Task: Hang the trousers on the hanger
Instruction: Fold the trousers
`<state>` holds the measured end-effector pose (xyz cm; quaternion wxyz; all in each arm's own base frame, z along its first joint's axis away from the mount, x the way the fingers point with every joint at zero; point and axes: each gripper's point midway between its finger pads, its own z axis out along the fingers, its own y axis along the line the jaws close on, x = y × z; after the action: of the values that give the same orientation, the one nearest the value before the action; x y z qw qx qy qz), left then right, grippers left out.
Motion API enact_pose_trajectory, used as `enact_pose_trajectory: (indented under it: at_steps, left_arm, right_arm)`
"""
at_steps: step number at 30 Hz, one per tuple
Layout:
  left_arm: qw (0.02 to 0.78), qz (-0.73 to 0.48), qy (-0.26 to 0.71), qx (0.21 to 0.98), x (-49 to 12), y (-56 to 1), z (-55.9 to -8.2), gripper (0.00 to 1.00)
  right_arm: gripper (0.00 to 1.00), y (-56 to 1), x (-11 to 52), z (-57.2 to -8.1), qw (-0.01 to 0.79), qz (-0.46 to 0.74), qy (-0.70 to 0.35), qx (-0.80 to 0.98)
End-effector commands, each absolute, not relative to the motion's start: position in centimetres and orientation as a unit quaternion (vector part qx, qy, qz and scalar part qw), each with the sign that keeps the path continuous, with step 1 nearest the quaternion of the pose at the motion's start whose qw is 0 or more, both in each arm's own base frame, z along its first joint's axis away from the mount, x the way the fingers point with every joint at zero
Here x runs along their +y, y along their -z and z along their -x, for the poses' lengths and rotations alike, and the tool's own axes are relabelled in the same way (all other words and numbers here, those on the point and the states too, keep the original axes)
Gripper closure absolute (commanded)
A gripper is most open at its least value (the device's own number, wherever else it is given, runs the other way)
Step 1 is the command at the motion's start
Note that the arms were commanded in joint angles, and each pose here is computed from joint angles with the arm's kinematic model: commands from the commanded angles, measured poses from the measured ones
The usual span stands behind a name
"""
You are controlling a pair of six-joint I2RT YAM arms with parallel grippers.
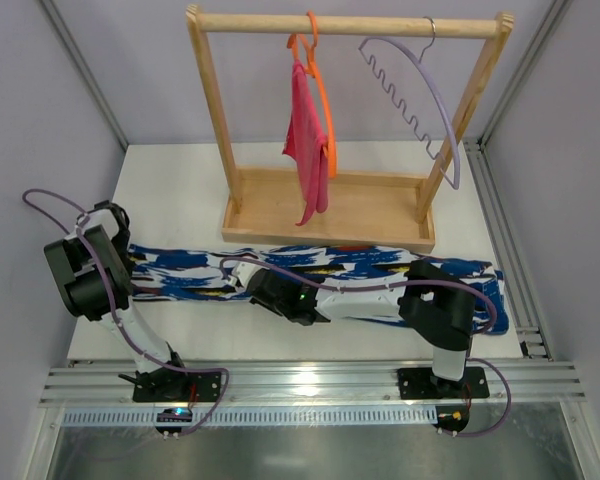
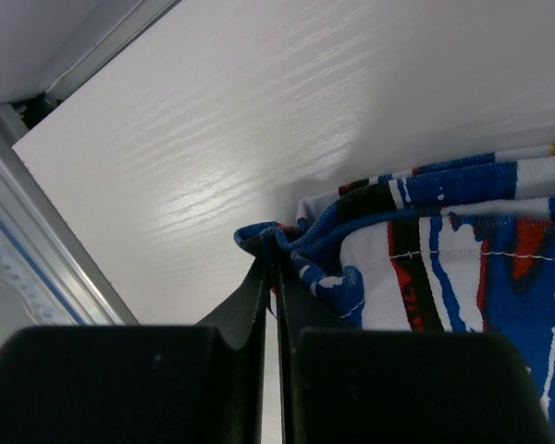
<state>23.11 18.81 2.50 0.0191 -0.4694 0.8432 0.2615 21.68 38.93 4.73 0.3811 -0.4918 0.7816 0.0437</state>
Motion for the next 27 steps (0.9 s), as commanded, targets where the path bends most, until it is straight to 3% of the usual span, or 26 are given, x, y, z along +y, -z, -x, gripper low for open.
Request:
enact_pose_trajectory:
  at_steps: [1, 10, 14, 17, 19, 21, 27]
  left_arm:
    - [0.023, 0.453, -0.326, 0.830, 21.2, -4.6, -22.9, 1.00]
    - [0.012, 0.420, -0.381, 0.823, 21.5, -5.2, -22.0, 1.00]
    - [0.014, 0.416, -0.395, 0.819, 21.8, -5.4, -21.9, 1.00]
    - [0.016, 0.417, -0.394, 0.819, 21.7, -5.6, -22.0, 0.99]
    - [0.016, 0.416, -0.396, 0.818, 21.8, -5.8, -22.0, 1.00]
    - [0.015, 0.417, -0.397, 0.818, 21.8, -6.0, -22.0, 1.00]
    - [0.019, 0.416, -0.396, 0.818, 21.8, -6.2, -22.2, 0.99]
  right_arm:
    - [0.96, -8.7, 39.2, -23.9, 0.440, 0.462, -0.021, 0.770]
    - [0.96, -8.8, 38.7, -24.5, 0.443, 0.459, -0.010, 0.771]
    - [0.81, -9.4, 38.7, -24.3, 0.444, 0.466, -0.022, 0.765]
    - [0.80, -9.6, 39.1, -24.0, 0.443, 0.474, -0.037, 0.760]
    - [0.80, -9.3, 39.3, -23.9, 0.439, 0.478, -0.040, 0.759]
    - [0.90, -8.9, 39.7, -23.5, 0.433, 0.486, -0.052, 0.758]
    - [0.96, -9.0, 40.2, -23.5, 0.436, 0.482, -0.063, 0.757]
